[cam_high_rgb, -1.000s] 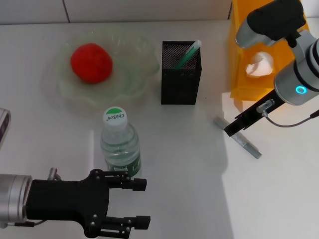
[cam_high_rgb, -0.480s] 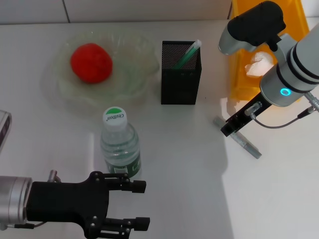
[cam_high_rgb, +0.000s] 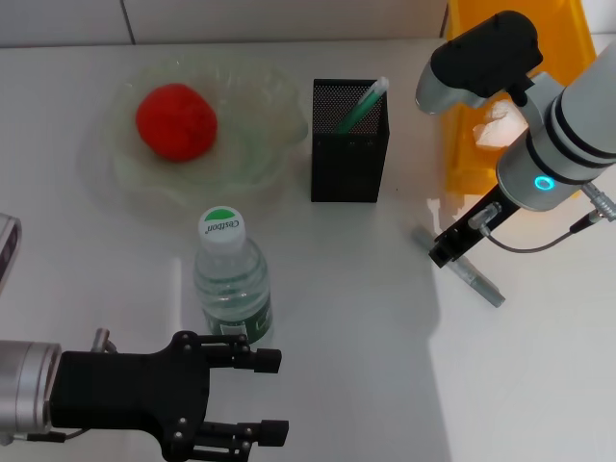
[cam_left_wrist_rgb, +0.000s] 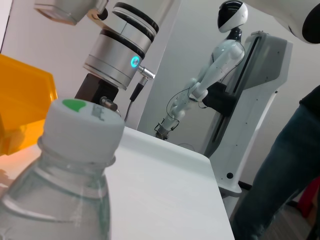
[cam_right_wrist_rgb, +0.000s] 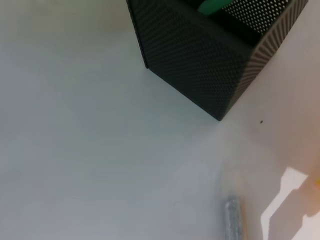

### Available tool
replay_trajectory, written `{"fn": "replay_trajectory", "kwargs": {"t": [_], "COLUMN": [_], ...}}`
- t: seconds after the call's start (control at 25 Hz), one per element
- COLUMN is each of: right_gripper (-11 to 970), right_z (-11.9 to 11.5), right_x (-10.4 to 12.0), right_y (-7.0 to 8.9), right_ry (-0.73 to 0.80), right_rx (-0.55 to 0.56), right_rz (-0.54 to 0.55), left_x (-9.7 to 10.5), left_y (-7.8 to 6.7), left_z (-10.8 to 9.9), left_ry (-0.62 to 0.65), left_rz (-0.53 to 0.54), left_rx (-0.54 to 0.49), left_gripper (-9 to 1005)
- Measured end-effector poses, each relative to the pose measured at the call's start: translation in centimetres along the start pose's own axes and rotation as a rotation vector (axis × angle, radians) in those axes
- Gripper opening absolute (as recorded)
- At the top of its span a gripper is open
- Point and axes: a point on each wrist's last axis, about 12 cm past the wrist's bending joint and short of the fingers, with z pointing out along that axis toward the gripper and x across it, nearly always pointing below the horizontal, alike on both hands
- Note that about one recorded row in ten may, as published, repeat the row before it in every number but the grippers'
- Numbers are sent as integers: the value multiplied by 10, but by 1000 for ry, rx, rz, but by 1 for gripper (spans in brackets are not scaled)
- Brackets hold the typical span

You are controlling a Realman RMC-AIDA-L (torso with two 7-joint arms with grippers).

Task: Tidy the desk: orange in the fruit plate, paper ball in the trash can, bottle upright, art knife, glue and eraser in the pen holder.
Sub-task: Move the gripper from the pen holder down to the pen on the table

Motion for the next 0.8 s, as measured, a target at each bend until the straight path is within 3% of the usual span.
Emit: {"fn": "replay_trajectory", "kwargs": {"t": [0.32, 0.8], "right_gripper": [288, 128], "right_z": [3, 1], "right_x": [-1, -2], "right_y": [0, 2], "right_ry": [16, -4], "right_rx": [3, 11], "right_rz": [-4, -24], "left_x": [0, 1], "left_y": [0, 0], "left_z": [0, -1], "left_ry": [0, -3], "left_rz": [1, -3], "left_rx": [-2, -9], "left_gripper": [740, 740]}}
